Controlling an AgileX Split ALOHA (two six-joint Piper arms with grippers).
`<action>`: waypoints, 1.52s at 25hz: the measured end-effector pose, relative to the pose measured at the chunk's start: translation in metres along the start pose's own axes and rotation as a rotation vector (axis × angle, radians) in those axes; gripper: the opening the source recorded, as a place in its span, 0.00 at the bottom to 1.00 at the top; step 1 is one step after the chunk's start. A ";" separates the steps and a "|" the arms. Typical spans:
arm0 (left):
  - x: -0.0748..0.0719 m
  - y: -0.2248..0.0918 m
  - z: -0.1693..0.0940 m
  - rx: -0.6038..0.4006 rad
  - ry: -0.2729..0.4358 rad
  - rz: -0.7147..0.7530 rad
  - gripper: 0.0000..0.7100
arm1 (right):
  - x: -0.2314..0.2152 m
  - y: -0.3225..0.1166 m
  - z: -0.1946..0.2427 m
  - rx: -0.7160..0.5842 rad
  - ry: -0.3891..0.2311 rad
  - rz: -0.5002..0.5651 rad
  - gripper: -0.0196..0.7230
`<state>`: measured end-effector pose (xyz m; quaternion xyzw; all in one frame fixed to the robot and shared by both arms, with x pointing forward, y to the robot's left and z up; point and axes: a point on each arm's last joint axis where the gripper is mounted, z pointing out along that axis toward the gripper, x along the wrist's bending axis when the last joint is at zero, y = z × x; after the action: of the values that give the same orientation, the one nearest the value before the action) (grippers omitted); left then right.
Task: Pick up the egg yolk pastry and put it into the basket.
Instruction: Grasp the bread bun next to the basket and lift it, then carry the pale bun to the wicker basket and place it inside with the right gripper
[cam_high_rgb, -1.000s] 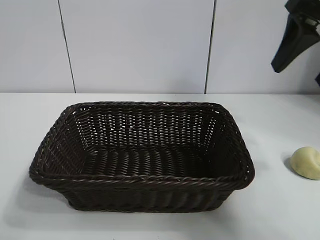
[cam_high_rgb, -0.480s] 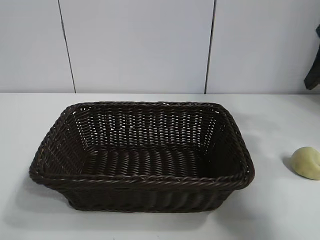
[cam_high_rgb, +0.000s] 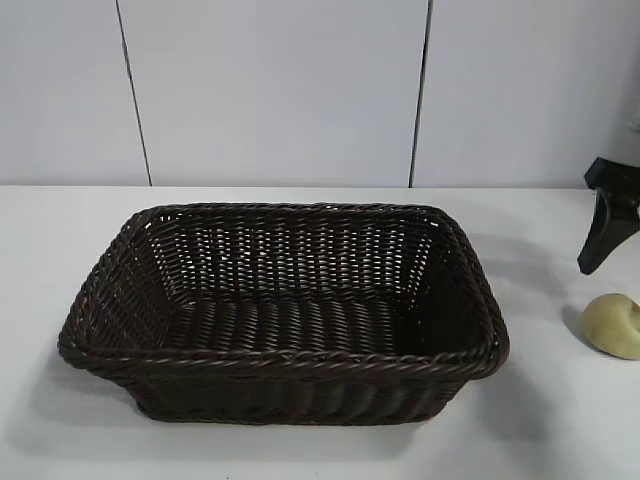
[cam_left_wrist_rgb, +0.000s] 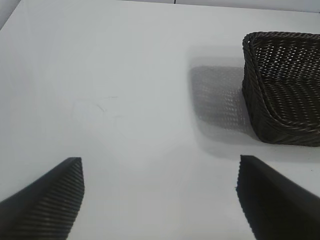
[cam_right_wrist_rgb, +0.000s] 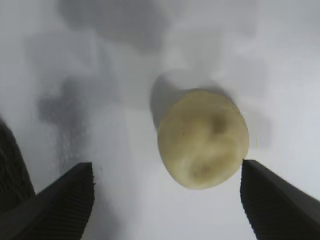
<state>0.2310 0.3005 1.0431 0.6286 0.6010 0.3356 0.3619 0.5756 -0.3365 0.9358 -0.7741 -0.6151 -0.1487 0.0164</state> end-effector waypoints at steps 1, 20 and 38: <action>0.000 0.000 0.000 0.000 0.000 0.000 0.85 | -0.001 0.000 0.004 0.005 -0.002 0.004 0.76; 0.000 0.000 0.000 0.000 0.000 0.000 0.85 | -0.006 0.001 0.014 0.022 -0.031 0.009 0.06; 0.000 0.000 0.000 0.000 0.000 0.000 0.85 | 0.037 -0.014 -0.108 -0.184 0.138 -0.044 0.06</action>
<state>0.2310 0.3005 1.0431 0.6286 0.6010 0.3356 0.3619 0.5465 -0.3202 1.0464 -0.7468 -0.6129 -0.2578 -0.0159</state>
